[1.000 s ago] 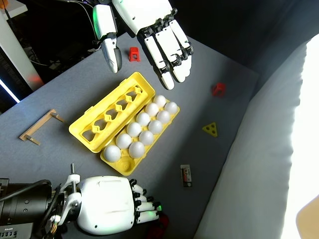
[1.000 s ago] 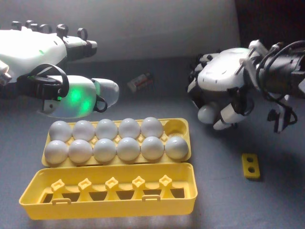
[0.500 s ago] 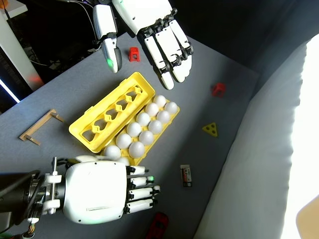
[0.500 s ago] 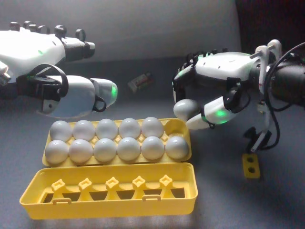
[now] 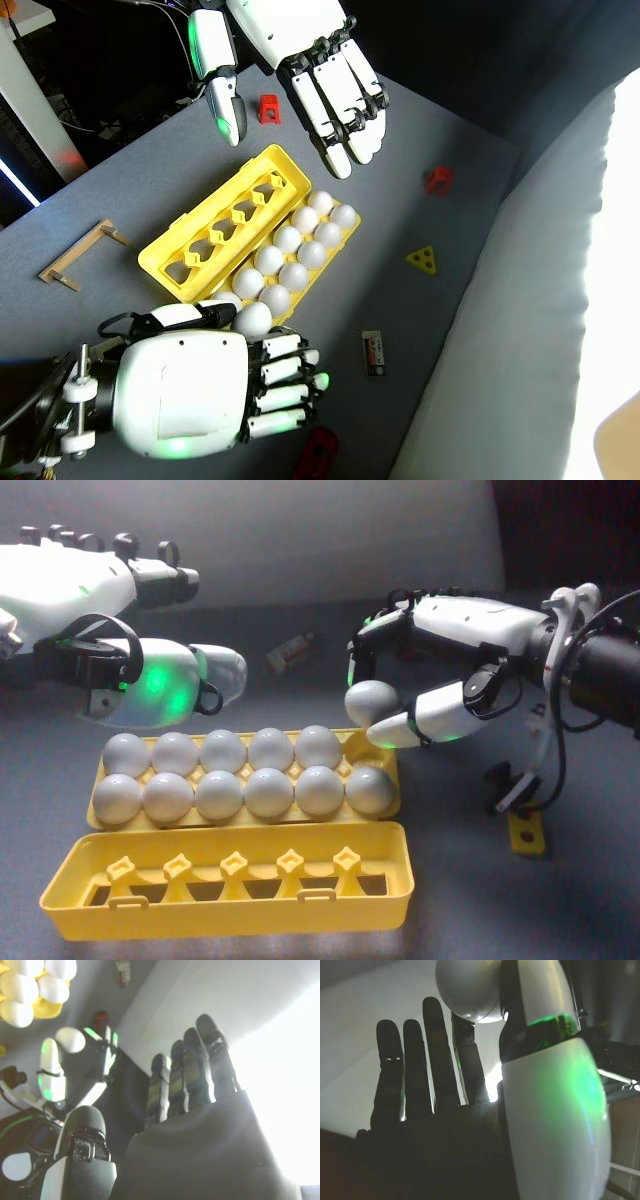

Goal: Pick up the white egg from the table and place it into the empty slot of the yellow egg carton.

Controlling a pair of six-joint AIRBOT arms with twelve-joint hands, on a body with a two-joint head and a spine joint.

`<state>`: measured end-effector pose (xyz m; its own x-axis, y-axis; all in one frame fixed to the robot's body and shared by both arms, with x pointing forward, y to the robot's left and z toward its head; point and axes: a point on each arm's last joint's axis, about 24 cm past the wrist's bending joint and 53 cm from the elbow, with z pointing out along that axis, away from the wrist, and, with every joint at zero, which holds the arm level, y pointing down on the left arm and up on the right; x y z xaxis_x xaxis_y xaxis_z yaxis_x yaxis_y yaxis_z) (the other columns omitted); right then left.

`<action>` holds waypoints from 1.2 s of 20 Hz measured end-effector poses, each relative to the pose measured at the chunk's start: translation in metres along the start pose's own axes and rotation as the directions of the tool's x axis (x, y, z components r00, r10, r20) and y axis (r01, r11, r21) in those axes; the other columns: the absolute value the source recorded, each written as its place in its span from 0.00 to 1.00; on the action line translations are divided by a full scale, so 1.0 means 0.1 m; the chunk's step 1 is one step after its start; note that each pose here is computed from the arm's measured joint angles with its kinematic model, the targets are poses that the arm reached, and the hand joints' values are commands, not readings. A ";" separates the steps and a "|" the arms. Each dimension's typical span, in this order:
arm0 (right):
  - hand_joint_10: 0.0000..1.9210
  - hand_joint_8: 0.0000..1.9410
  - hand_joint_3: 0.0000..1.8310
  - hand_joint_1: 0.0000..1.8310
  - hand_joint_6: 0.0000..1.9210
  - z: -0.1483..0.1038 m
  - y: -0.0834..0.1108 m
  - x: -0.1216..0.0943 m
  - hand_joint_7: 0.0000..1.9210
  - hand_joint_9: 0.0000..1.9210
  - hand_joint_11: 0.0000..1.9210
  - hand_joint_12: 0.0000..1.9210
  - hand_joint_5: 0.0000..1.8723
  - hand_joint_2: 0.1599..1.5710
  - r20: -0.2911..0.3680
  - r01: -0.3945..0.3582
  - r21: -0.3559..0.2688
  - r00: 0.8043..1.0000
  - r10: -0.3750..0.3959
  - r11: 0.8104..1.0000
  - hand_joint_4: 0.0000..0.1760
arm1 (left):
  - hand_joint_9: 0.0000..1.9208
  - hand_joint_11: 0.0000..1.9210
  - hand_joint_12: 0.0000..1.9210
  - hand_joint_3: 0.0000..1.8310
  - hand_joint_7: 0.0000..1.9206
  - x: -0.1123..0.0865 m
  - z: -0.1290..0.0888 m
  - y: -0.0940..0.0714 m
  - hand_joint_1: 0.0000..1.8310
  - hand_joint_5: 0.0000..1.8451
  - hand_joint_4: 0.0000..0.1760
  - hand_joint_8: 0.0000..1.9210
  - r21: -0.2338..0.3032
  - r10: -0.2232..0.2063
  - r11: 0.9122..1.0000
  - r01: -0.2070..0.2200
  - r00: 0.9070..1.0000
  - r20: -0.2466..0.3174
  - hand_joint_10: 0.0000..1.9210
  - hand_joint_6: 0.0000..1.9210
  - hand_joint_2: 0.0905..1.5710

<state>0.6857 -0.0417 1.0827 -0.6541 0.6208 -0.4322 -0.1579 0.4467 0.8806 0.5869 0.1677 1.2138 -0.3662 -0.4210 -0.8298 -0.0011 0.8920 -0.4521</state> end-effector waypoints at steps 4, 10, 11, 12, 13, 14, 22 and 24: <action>0.24 0.00 0.00 0.62 0.60 -0.04 -0.04 0.00 0.27 0.05 0.00 0.54 0.48 0.71 0.011 -0.098 -0.014 0.995 0.099 0.995 0.00 | 0.07 0.00 0.32 0.00 0.06 0.01 -0.01 -0.01 0.00 0.07 0.30 0.00 0.000 0.000 1.000 0.000 1.000 -0.001 0.00 0.00 0.81; 0.24 0.00 0.00 0.62 0.60 -0.08 -0.05 0.00 0.27 0.05 0.00 0.54 0.48 0.71 0.032 -0.102 -0.053 0.994 0.104 0.993 0.00 | 0.07 0.00 0.32 0.00 0.06 0.01 -0.01 0.00 0.00 0.07 0.30 0.00 -0.003 -0.002 1.000 0.002 1.000 -0.003 0.00 0.00 0.81; 0.24 0.00 0.00 0.62 0.60 -0.10 -0.05 0.00 0.27 0.05 0.00 0.54 0.48 0.71 0.041 -0.091 -0.066 0.995 0.094 0.994 0.00 | 0.07 0.00 0.32 0.00 0.06 0.02 -0.01 0.01 0.00 0.07 0.30 0.00 -0.005 -0.004 1.000 0.004 1.000 -0.004 0.00 0.00 0.81; 0.24 0.00 0.00 0.62 0.60 -0.11 -0.04 0.02 0.27 0.05 0.00 0.54 0.48 0.71 0.045 -0.088 -0.080 0.995 0.092 0.993 0.00 | 0.07 0.00 0.31 0.00 0.06 0.02 -0.01 0.01 0.00 0.07 0.30 0.00 -0.006 -0.005 1.000 0.005 1.000 -0.005 0.00 0.00 0.81; 0.24 0.00 0.00 0.62 0.60 -0.11 -0.04 0.04 0.27 0.05 0.00 0.54 0.48 0.71 0.048 -0.089 -0.089 0.994 0.094 0.992 0.00 | 0.07 0.00 0.31 0.00 0.06 0.02 -0.01 0.01 0.00 0.07 0.30 0.00 -0.005 -0.005 1.000 0.005 1.000 -0.005 0.00 0.00 0.81; 0.24 0.00 0.00 0.62 0.60 -0.13 -0.03 0.04 0.27 0.05 0.00 0.54 0.48 0.71 0.057 -0.088 -0.111 0.994 0.095 0.990 0.00 | 0.07 0.00 0.31 0.00 0.06 0.02 -0.01 0.01 0.00 0.07 0.30 0.00 -0.005 -0.005 1.000 0.005 1.000 -0.005 0.00 0.00 0.81; 0.25 0.00 0.00 0.62 0.60 -0.12 0.02 0.00 0.28 0.05 0.00 0.55 0.48 0.71 0.100 -0.144 -0.191 0.981 0.165 0.971 0.00 | 0.07 0.00 0.31 0.00 0.06 0.02 -0.01 0.01 0.00 0.07 0.30 0.00 -0.007 -0.005 1.000 0.005 1.000 -0.005 0.00 0.00 0.81; 0.25 0.00 0.00 0.62 0.60 -0.10 -0.06 -0.01 0.28 0.05 0.00 0.55 0.48 0.71 0.104 -0.148 -0.182 0.980 0.169 0.972 0.00 | 0.07 0.00 0.31 0.00 0.06 0.02 -0.01 0.01 0.00 0.07 0.30 0.00 -0.008 -0.005 1.000 0.005 1.000 -0.004 0.00 0.00 0.81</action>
<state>0.6797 -0.0514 1.0794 -0.5906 0.7511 -0.2949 -0.1914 0.2247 0.9555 0.5856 0.1684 1.2121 -0.3701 -0.4248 -0.8262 -0.0106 0.8912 -0.4534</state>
